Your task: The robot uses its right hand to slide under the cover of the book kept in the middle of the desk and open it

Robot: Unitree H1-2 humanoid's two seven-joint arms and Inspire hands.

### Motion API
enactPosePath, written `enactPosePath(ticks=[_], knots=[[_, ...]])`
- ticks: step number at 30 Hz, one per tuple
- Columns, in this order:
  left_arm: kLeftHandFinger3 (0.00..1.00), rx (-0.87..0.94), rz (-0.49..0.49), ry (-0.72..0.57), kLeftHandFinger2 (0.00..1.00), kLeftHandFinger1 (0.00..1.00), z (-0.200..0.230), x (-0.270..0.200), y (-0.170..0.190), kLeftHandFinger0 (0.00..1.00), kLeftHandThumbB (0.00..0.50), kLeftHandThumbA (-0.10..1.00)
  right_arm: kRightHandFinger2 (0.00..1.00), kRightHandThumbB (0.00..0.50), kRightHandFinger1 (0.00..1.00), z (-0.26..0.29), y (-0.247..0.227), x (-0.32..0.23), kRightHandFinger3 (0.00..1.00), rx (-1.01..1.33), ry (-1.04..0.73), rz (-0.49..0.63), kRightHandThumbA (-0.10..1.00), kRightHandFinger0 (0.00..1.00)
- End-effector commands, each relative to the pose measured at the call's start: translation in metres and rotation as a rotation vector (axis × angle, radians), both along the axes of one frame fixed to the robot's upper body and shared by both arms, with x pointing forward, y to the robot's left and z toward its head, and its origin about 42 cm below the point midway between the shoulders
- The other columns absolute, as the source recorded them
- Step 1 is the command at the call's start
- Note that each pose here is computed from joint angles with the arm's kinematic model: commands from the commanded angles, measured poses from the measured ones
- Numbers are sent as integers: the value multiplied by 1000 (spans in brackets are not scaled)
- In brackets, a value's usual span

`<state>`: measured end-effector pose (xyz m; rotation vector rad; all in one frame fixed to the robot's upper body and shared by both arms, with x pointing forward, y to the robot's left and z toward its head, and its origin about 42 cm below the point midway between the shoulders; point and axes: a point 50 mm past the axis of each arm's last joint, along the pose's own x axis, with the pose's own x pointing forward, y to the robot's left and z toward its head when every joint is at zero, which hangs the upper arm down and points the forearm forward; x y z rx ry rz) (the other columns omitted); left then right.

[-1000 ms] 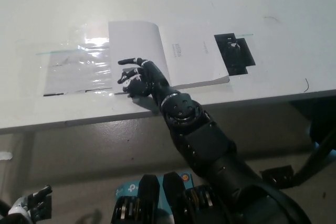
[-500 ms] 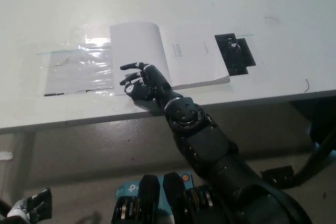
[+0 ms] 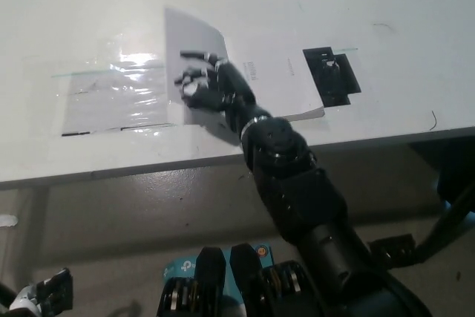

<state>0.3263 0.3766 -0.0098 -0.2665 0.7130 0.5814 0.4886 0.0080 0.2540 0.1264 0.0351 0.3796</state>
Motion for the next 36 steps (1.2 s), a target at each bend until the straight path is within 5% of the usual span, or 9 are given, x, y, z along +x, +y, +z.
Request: enactPosePath(ticks=[1,7,10,12,22,30,31,33,36], knots=[[1000,29,12,-19,908,965,9,-1,8,1000,0,560,551,93,387,77,5,-17,933,324,0,132,327,286],[1000,13,26,-22,912,938,6,-5,9,1000,0,518,538,115,405,121,-37,-38,910,558,-69,64,417,396],[1000,5,28,-34,976,1000,3,-6,9,1000,0,532,545,152,407,132,-67,-47,876,692,-95,-7,325,394],[1000,-18,40,-40,1000,1000,5,-7,8,1000,0,528,591,118,451,137,-107,-54,937,738,-168,-27,461,409],[1000,-22,35,-29,1000,1000,-1,-10,7,1000,0,517,643,64,492,112,-227,-68,1000,854,-239,-234,510,504],[1000,-83,112,-71,1000,1000,-9,-14,4,1000,0,384,690,22,562,52,-314,-93,1000,903,-233,-515,548,605],[1000,-98,104,-88,1000,1000,-8,-14,4,1000,0,430,613,87,460,28,-340,-104,949,941,-214,-677,464,509],[1000,-98,122,-76,1000,1000,-7,-11,4,1000,0,404,589,106,430,20,-347,-108,898,968,-205,-727,435,467],[1000,-83,104,-97,1000,997,-8,-14,5,1000,0,387,725,58,542,-16,-375,-115,1000,1002,-174,-891,450,570]])
